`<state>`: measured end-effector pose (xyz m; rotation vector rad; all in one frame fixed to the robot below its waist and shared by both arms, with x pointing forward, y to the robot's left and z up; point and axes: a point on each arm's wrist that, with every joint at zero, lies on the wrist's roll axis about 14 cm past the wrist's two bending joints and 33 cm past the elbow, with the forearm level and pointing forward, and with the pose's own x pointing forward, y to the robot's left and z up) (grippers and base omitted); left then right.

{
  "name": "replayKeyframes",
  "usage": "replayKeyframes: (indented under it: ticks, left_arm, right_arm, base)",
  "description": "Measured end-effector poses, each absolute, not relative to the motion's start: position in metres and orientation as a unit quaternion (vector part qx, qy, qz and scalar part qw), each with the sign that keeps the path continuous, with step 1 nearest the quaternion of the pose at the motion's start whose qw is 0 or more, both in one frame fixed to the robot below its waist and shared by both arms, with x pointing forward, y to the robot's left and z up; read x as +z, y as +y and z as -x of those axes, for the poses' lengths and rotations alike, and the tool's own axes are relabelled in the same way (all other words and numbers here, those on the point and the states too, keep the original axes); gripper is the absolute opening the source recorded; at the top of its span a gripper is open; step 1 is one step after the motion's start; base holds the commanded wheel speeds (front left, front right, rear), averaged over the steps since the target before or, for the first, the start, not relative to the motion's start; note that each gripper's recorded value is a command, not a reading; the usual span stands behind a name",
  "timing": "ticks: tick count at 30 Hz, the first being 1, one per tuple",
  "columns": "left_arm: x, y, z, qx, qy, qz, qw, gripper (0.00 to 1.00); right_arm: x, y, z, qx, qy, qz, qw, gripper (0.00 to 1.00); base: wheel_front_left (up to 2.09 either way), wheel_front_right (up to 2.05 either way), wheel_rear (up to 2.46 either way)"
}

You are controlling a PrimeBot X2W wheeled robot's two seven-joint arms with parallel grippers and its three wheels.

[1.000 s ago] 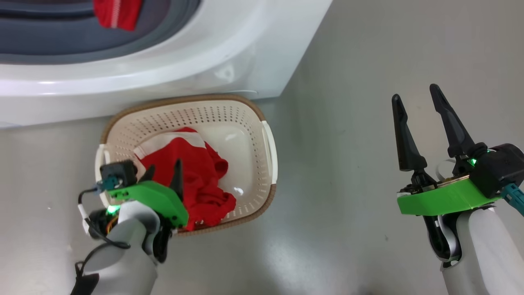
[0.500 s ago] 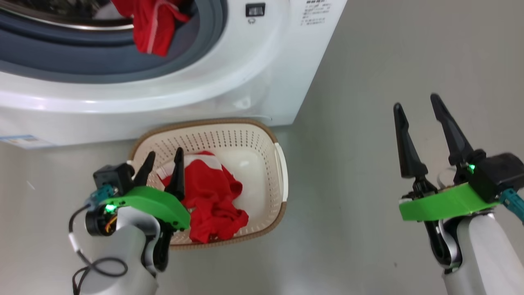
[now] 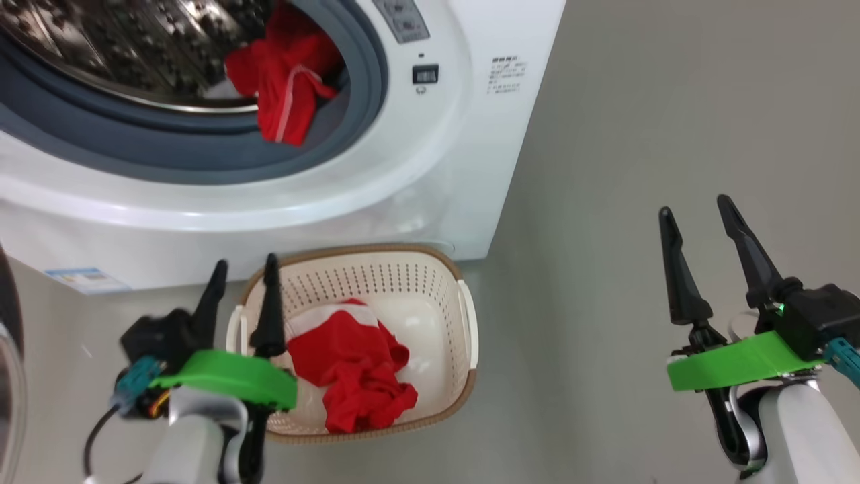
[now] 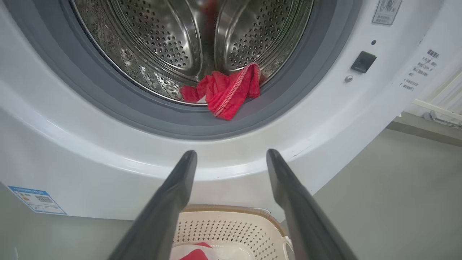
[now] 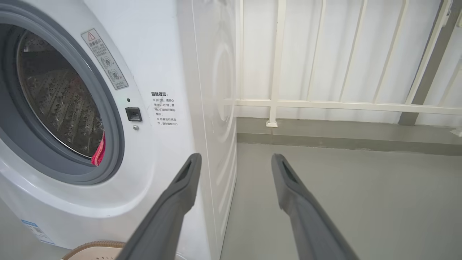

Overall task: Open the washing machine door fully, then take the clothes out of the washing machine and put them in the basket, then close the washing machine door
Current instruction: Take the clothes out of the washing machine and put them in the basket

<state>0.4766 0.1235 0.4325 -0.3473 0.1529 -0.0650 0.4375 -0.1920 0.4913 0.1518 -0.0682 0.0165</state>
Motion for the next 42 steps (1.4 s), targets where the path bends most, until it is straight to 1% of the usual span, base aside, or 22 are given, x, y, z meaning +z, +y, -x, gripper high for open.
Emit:
replayKeyframes:
  ticks: [10, 20, 30, 35, 42]
  left_arm:
    - [0.472, 0.147, -0.449, -0.011, 0.015, 0.160, 0.987, 1.00]
    - [0.500, 0.145, -0.424, -0.038, -0.026, 0.139, 0.989, 1.00]
    - [0.506, 0.146, -0.399, -0.040, -0.033, 0.137, 0.989, 1.00]
    - [0.505, 0.140, -0.384, -0.054, -0.030, 0.138, 0.989, 1.00]
    - [0.513, 0.140, -0.378, -0.055, -0.041, 0.139, 0.988, 1.00]
  right_arm:
    - [0.515, -0.199, -0.410, -0.001, -0.062, -0.076, 0.995, 1.00]
    - [0.533, -0.210, -0.383, -0.017, -0.086, -0.073, 0.993, 1.00]
    - [0.537, -0.220, -0.359, -0.033, -0.093, -0.069, 0.993, 1.00]
    - [0.536, -0.222, -0.346, -0.037, -0.093, -0.069, 0.993, 1.00]
    - [0.543, -0.225, -0.339, -0.042, -0.104, -0.069, 0.991, 1.00]
  base:
    - [0.00, 0.00, 0.00]
    - [0.00, 0.00, 0.00]
    - [0.00, 0.00, 0.00]
    - [0.00, 0.00, 0.00]
    - [0.00, 0.00, 0.00]
